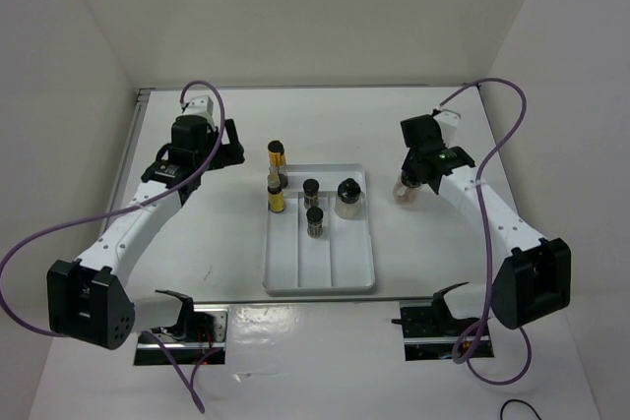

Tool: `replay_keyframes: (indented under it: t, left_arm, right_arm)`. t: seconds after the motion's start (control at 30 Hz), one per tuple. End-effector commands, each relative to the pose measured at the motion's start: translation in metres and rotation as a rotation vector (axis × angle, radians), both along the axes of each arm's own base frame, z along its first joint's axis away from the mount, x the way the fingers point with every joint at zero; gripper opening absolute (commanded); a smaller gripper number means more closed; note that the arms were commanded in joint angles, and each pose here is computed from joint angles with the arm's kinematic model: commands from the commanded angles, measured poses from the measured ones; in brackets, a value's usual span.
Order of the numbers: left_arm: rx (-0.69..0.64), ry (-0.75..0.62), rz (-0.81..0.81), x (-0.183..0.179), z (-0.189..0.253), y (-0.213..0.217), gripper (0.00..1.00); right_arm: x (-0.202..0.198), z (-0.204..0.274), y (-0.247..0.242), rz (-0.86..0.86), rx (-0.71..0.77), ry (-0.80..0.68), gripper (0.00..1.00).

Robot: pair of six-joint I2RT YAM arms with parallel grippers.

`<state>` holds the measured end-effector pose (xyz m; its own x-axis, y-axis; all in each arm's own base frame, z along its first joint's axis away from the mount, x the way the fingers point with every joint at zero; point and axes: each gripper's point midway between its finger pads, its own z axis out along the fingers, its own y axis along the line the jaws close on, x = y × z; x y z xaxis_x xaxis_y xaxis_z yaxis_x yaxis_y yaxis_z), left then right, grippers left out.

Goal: Organize the condiment bottles

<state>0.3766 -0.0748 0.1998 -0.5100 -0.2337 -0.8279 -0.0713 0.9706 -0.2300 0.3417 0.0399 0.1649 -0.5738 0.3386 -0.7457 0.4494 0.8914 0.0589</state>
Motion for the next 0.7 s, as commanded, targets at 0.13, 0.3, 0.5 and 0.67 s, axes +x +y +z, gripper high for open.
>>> replay_keyframes:
  t: [0.13,0.3,0.5,0.67]
  left_arm:
    - [-0.031,-0.082,0.012,-0.001,0.025,0.002,1.00]
    - [-0.037,-0.109,0.012,-0.001,0.034,0.002,1.00]
    - [-0.042,-0.132,0.012,-0.006,0.039,0.003,1.00]
    - [-0.044,-0.142,0.012,-0.007,0.040,0.003,1.00]
  right_arm:
    - [-0.008,0.039,0.040,0.150,0.065,-0.083,0.00]
    - [-0.023,0.037,0.056,0.214,0.057,-0.034,0.00]
    - [-0.044,0.051,0.082,0.289,0.135,-0.055,0.00]
    - [-0.057,0.042,0.095,0.351,0.201,-0.039,0.00]
